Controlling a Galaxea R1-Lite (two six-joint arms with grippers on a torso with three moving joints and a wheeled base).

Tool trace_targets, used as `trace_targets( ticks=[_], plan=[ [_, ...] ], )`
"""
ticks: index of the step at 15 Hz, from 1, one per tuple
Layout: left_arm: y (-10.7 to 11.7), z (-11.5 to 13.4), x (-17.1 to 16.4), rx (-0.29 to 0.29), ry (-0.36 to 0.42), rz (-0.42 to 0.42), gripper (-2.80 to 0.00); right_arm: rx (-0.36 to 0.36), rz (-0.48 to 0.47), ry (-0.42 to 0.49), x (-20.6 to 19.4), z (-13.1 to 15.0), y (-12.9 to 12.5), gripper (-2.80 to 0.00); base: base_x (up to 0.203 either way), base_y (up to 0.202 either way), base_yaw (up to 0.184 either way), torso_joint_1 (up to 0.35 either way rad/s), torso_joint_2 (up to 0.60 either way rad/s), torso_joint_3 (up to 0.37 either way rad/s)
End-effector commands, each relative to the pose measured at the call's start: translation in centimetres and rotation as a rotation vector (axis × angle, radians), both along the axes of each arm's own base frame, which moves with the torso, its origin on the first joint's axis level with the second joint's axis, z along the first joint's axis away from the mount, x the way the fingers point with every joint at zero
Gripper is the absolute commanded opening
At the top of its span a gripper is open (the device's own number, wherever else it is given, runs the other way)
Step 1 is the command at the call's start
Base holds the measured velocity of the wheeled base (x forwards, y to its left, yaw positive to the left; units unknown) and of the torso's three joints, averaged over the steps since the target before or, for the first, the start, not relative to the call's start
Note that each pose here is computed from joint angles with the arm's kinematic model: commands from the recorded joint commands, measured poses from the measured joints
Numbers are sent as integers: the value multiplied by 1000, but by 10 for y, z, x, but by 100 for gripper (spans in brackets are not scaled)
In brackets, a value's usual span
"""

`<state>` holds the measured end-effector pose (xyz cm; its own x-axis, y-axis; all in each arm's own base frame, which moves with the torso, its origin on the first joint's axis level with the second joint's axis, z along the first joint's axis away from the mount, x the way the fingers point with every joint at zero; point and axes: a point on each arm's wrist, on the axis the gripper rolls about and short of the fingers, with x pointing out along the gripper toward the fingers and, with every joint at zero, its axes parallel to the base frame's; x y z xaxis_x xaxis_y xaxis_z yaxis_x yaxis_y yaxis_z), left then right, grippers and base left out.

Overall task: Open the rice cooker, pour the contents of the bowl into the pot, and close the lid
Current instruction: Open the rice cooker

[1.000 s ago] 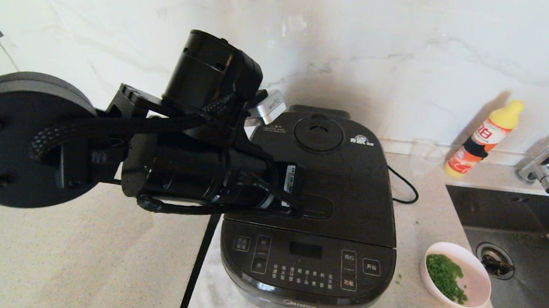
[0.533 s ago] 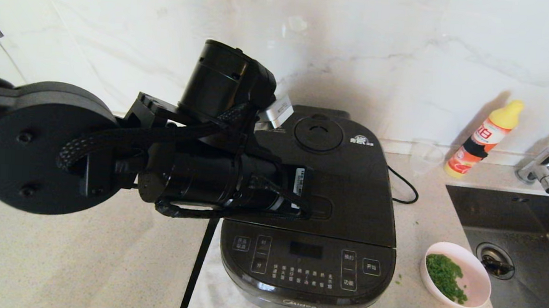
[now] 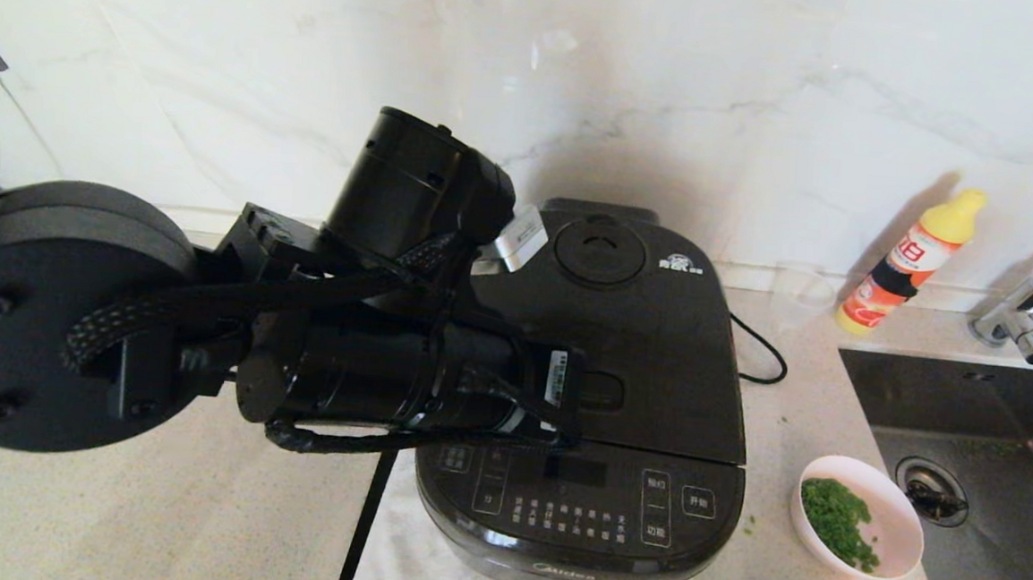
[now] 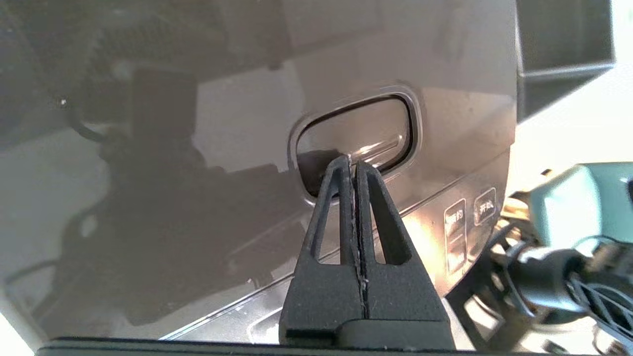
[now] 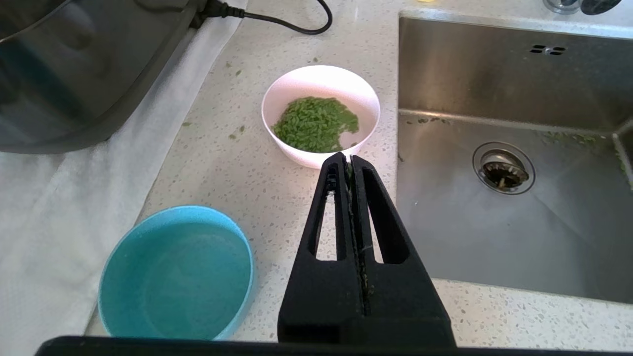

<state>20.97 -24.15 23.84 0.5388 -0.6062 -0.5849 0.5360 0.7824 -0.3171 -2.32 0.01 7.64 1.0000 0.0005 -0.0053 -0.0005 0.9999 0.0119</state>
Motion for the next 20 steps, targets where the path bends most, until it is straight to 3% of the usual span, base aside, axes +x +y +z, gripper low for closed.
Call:
trace_targets(
  ticks=[1, 5, 11, 20],
  plan=[
    [1, -1, 0, 17, -12, 29, -280, 0, 1, 0, 0, 0, 0, -280, 0, 0, 0, 0, 0, 0],
    [1, 10, 1, -39, -60, 40, -280, 0, 1, 1, 0, 0, 0, -280, 0, 0, 0, 0, 0, 0],
    [21, 77, -16, -234, -219, 45, -280, 0, 1, 0, 0, 0, 0, -280, 0, 0, 0, 0, 0, 0],
    [101, 177, -82, -505, -504, 110, -280, 0, 1, 1, 0, 0, 0, -280, 0, 0, 0, 0, 0, 0]
  ],
)
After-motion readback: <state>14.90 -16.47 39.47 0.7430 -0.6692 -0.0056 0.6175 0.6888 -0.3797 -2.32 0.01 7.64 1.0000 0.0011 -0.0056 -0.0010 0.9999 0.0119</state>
